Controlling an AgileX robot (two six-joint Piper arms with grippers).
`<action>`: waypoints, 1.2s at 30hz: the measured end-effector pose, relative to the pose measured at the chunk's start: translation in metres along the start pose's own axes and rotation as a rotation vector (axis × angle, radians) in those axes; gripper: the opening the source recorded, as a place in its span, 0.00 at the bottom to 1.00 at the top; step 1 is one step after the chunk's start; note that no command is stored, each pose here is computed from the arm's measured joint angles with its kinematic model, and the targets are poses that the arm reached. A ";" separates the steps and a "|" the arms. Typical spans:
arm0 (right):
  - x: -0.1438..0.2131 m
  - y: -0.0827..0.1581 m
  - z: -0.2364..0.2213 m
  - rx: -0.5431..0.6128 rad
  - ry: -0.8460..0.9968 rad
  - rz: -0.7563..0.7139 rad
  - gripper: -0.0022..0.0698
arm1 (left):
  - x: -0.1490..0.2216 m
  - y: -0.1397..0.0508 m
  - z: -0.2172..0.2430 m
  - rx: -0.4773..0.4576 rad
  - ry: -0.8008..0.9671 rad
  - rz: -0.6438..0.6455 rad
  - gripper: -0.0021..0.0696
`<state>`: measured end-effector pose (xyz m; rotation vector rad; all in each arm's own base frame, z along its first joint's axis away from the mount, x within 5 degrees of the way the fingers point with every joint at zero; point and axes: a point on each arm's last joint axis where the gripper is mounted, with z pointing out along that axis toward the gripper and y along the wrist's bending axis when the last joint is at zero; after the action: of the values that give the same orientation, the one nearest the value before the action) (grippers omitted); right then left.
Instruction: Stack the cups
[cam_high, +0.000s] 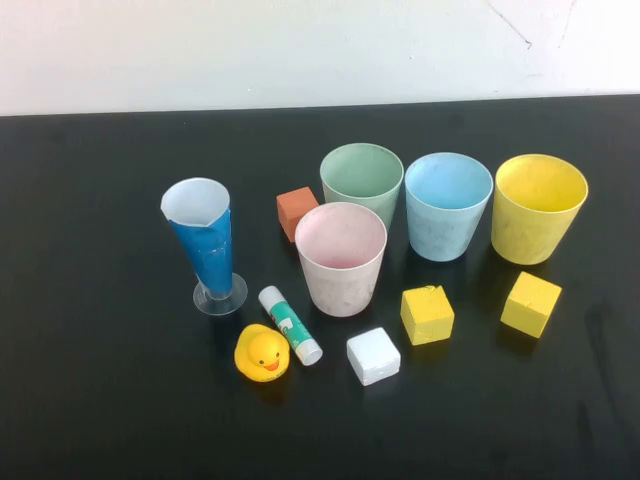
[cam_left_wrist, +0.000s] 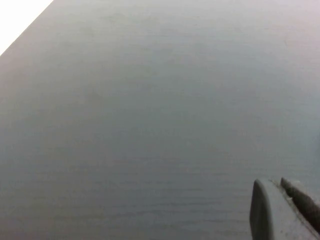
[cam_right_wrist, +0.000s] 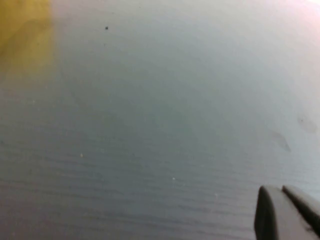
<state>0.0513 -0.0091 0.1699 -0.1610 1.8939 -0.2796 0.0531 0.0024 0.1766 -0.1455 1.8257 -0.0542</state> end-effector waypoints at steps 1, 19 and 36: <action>0.000 0.000 0.000 0.000 0.000 0.000 0.03 | 0.000 0.000 0.000 0.000 0.000 0.000 0.03; 0.001 -0.003 0.000 0.028 0.007 -0.066 0.03 | 0.000 0.000 0.000 0.000 0.000 -0.003 0.03; -0.010 0.006 0.000 -0.090 -0.093 0.561 0.03 | -0.019 -0.011 -0.003 0.225 -0.126 -1.055 0.03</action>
<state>0.0543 -0.0013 0.1772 0.2921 1.7793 0.1912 0.0561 -0.0065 0.1964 -0.9102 1.4264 -0.9572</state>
